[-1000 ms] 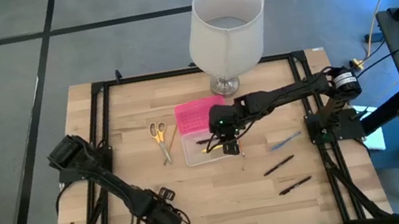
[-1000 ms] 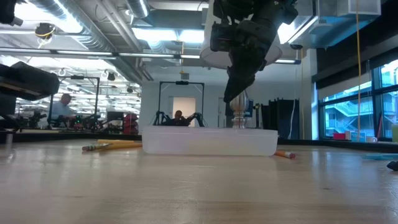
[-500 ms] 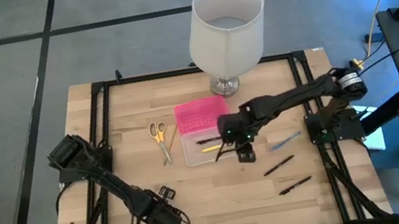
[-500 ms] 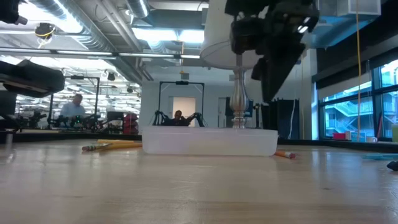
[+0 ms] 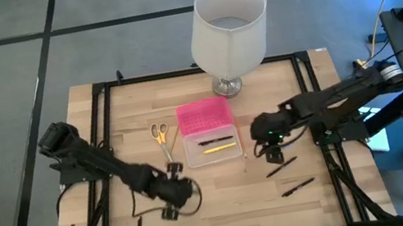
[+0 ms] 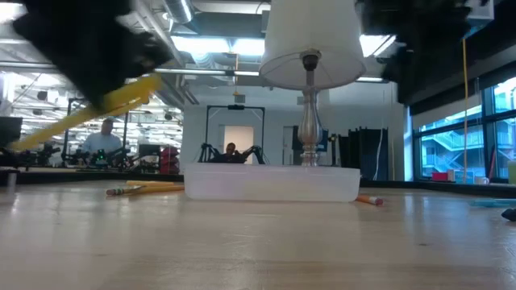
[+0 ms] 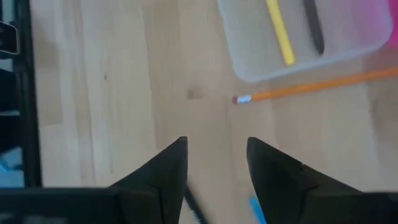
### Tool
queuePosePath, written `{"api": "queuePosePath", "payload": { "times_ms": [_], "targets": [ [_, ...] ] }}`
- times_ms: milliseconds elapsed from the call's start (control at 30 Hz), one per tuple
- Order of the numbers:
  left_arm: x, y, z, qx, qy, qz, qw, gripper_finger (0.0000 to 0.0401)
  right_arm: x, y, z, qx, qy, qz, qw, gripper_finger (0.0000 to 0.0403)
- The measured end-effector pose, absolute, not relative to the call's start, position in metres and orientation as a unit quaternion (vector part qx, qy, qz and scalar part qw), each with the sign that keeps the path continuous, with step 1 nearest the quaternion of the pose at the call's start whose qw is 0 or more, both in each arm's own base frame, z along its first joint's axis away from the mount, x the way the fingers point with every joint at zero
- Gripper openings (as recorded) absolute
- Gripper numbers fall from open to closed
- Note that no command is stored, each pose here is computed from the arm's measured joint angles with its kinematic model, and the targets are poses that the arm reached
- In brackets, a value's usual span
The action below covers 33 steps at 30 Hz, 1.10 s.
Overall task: Pick & place school supplies into a supply box
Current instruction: Put the yellow pen into the supply box
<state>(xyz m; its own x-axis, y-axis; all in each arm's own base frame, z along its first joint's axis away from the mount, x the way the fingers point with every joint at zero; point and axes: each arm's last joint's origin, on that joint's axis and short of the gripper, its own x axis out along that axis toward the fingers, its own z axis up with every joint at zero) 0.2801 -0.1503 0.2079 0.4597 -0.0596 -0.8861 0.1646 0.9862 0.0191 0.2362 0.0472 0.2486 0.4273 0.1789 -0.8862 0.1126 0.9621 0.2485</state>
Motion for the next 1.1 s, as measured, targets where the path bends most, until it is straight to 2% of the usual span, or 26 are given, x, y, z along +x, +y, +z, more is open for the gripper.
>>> {"api": "queuePosePath", "payload": {
  "times_ms": [300,500,700,1100],
  "targets": [
    [0.330,-0.067,0.233,0.003,0.387,0.018,0.922,0.0036,0.203,0.059,0.214,0.163,0.514,0.041,0.841,0.0169],
    [0.348,-0.035,0.218,0.039,0.383,-0.010,0.923,0.0035,0.198,0.064,0.206,0.172,0.524,0.040,0.833,0.0169],
    [0.360,-0.009,0.191,-0.021,0.411,0.030,0.911,0.0040,0.197,0.069,0.207,0.164,0.521,0.051,0.836,0.0169],
    [0.369,-0.004,0.166,-0.037,0.435,0.011,0.900,0.0040,0.196,0.082,0.200,0.089,0.527,0.060,0.843,0.0169]
  ]
}}
